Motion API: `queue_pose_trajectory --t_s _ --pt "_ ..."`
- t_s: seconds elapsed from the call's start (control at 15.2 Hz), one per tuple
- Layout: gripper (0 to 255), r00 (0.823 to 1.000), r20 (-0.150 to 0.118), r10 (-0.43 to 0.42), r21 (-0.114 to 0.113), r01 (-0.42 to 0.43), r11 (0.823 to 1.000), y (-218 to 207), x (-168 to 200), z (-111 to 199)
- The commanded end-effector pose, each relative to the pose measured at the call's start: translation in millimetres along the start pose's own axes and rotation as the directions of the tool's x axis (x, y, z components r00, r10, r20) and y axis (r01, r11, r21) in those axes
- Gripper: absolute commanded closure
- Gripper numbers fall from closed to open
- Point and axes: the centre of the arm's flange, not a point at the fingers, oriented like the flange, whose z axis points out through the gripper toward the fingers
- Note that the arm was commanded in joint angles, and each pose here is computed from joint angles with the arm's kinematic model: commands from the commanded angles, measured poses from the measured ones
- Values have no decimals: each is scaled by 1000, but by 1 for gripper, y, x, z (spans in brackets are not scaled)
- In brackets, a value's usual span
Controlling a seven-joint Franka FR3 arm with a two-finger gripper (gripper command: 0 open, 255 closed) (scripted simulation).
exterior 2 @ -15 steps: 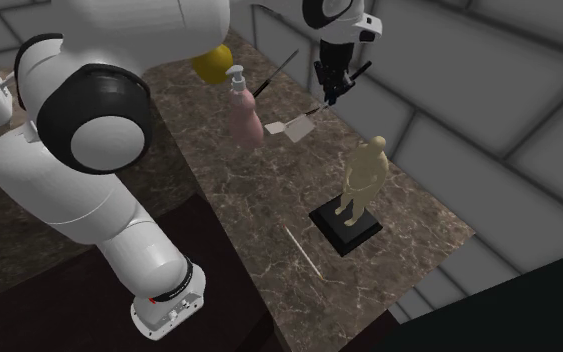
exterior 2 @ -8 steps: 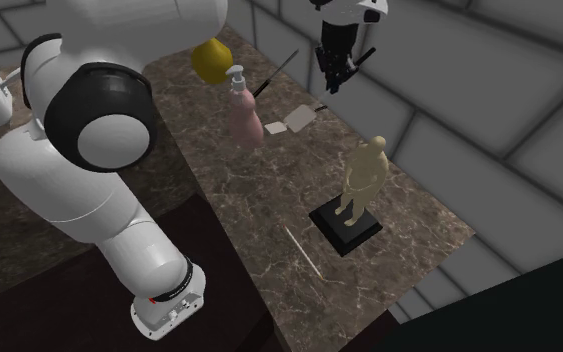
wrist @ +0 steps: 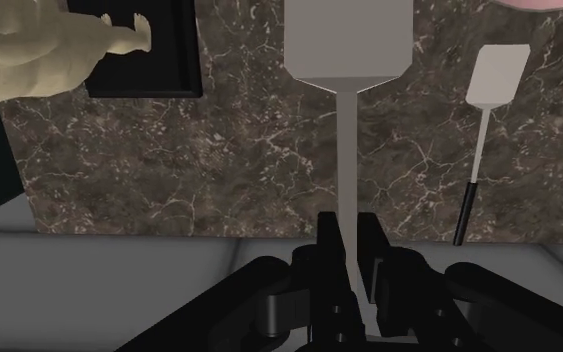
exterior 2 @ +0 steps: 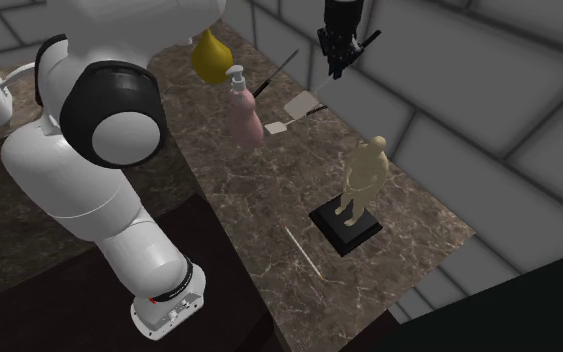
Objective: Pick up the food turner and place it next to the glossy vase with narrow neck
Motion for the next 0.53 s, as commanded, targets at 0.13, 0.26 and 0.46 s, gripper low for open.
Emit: queue_pose_trajectory --t_s 0.13,0.26,0.46 --pt "255 1000 0 0 0 0 1000 0 1 -22" --pt "255 1000 0 0 0 0 1000 0 1 -32" --pt "255 1000 0 0 0 0 1000 -12 -3 -43"
